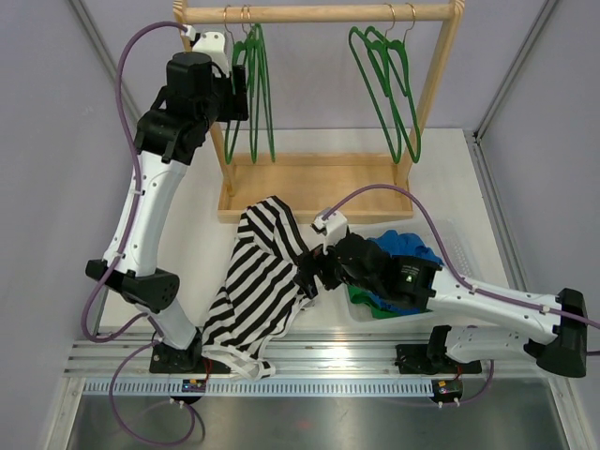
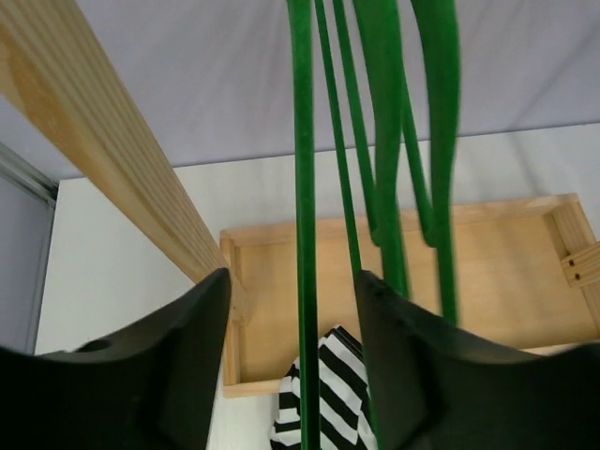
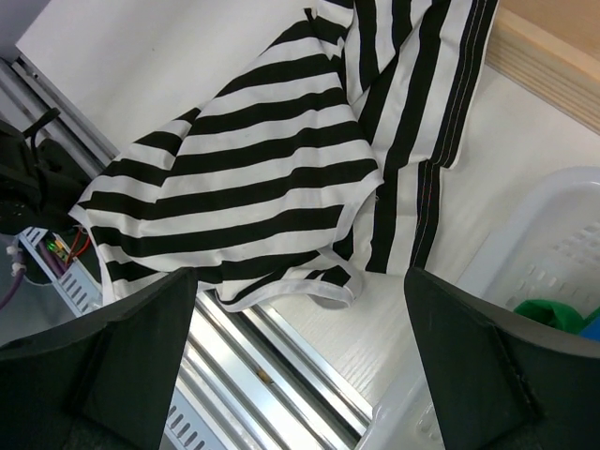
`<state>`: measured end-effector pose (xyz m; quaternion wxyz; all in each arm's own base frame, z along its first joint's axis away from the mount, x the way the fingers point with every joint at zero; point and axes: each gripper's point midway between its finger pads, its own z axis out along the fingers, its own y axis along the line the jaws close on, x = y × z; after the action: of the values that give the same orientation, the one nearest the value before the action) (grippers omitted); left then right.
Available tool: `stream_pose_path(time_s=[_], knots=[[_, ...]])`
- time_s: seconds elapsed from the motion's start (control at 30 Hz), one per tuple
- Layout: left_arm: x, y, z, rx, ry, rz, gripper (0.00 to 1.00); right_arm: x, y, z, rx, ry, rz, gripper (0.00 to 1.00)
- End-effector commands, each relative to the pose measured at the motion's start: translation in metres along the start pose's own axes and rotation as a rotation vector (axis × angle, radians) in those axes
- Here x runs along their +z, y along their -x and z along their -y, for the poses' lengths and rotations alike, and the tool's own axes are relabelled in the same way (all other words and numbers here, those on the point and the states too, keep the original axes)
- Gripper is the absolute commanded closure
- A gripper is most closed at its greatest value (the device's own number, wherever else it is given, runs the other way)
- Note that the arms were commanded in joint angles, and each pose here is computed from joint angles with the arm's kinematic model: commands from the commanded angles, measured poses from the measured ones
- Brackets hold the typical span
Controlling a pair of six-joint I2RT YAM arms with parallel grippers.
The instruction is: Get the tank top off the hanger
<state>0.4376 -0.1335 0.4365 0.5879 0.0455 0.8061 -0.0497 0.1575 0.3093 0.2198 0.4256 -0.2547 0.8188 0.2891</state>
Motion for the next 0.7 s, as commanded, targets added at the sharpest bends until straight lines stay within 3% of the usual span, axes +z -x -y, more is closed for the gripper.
stream_pose_path(time_s=[0.0,0.03,0.07,0.13,0.17,0.23,0.3,0.33,0.4,0.43,0.5,0.6,0.67], knots=[[-0.044,0.031,-0.015,-0.020,0.029,0.097,0.27,0.014,0.025,-0.016,-0.050,0.029,0.052,0.01],[-0.052,0.033,-0.020,-0.028,0.051,0.104,0.21,0.019,0.024,-0.018,-0.063,0.031,0.035,0.00],[-0.069,0.038,-0.025,-0.040,0.058,0.124,0.01,0.030,0.022,-0.021,-0.082,0.029,0.010,0.01],[-0.087,0.029,-0.034,-0.057,0.091,0.106,0.01,0.041,0.025,-0.026,-0.116,0.029,-0.007,0.01],[-0.114,0.032,-0.040,-0.089,0.092,0.135,0.01,0.057,0.013,-0.024,-0.132,0.010,-0.049,0.00],[-0.123,0.003,-0.045,-0.104,0.109,0.081,0.01,0.073,0.013,-0.026,-0.144,-0.003,-0.056,0.00],[-0.166,-0.005,-0.054,-0.165,0.097,0.146,0.01,0.096,-0.008,-0.027,-0.181,0.011,-0.120,0.00],[-0.159,-0.041,-0.056,-0.155,0.110,0.085,0.01,0.103,-0.008,-0.036,-0.181,0.042,-0.122,0.00],[-0.198,-0.044,-0.066,-0.201,0.100,0.203,0.01,0.122,-0.028,-0.036,-0.205,0.041,-0.190,0.00],[-0.185,-0.079,-0.070,-0.187,0.126,0.148,0.01,0.128,-0.029,-0.044,-0.210,0.075,-0.206,0.00],[-0.210,-0.085,-0.076,-0.225,0.104,0.271,0.01,0.145,-0.049,-0.041,-0.217,0.059,-0.269,0.00],[-0.208,-0.121,-0.068,-0.234,0.034,0.318,0.01,0.167,-0.060,-0.035,-0.219,0.004,-0.304,0.00],[-0.200,-0.146,-0.067,-0.223,0.028,0.288,0.01,0.181,-0.080,-0.029,-0.230,-0.023,-0.348,0.01]])
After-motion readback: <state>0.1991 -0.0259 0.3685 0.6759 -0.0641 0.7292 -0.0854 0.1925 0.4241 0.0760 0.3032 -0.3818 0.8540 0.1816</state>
